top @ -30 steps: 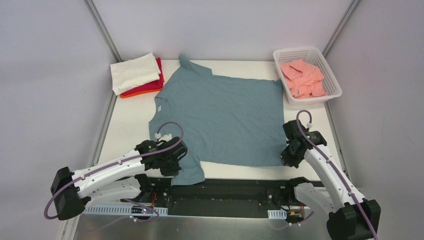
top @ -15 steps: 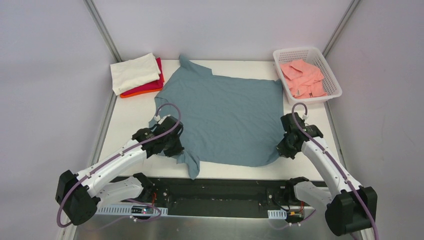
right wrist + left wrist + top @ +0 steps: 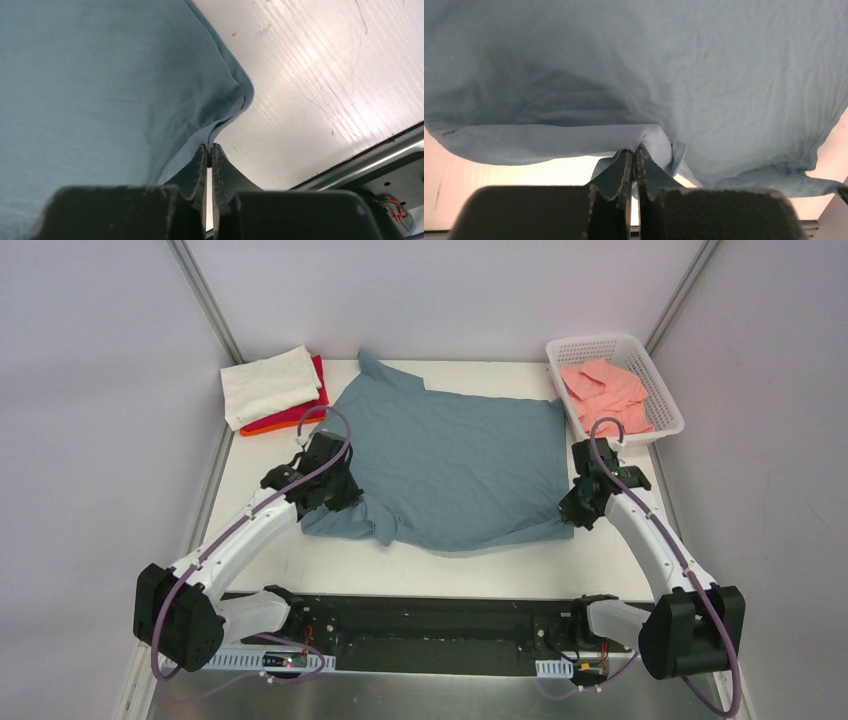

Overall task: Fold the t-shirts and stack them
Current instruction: Fold the flattened tshirt in 1/3 of the way

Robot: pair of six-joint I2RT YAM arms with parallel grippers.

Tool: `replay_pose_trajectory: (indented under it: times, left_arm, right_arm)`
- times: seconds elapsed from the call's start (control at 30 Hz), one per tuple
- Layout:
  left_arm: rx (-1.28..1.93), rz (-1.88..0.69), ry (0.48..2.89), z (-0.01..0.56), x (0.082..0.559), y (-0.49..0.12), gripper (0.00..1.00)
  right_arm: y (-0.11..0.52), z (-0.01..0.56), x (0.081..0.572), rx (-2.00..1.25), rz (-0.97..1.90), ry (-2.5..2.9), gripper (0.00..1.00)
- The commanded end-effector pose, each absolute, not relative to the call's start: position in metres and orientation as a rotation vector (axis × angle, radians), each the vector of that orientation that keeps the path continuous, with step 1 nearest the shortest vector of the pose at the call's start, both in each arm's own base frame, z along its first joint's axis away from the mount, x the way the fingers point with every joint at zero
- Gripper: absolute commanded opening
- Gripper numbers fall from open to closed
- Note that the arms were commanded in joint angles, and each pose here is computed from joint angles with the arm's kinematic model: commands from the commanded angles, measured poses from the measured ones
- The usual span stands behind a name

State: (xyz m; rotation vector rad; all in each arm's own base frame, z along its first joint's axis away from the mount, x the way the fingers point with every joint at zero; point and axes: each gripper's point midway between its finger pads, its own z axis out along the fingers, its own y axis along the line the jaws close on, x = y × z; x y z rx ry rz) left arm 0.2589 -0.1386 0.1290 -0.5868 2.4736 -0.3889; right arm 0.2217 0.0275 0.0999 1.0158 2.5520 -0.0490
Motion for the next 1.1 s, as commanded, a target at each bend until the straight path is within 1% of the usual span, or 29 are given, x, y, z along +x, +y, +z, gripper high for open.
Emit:
replay_pose_trajectory:
  times: [0.0, 0.4, 0.6, 0.8, 1.07]
  left_arm:
    - [-0.550, -0.414, 2.411, 0.150, 0.286, -0.137, 0.00]
    - [-0.524, -0.360, 2.381, 0.149, 0.332, -0.124, 0.00]
    - [-0.552, -0.332, 2.353, 0.152, 0.347, -0.111, 0.00]
    - [-0.524, -0.328, 2.321, 0.159, 0.358, -0.107, 0.00]
    - [-0.488, -0.313, 2.311, 0.152, 0.374, -0.103, 0.00]
  right_arm:
    - [0.022, 0.117, 0.250, 0.989, -0.027, 2.485, 0.00]
    - [0.017, 0.122, 0.297, 0.982, 0.022, 2.414, 0.00]
    - [0.006, 0.121, 0.306, 1.003, -0.048, 2.392, 0.00]
    - [0.006, 0.119, 0.317, 1.004, -0.036, 2.380, 0.00]
    - [0.005, 0.113, 0.338, 0.997, -0.036, 2.374, 0.00]
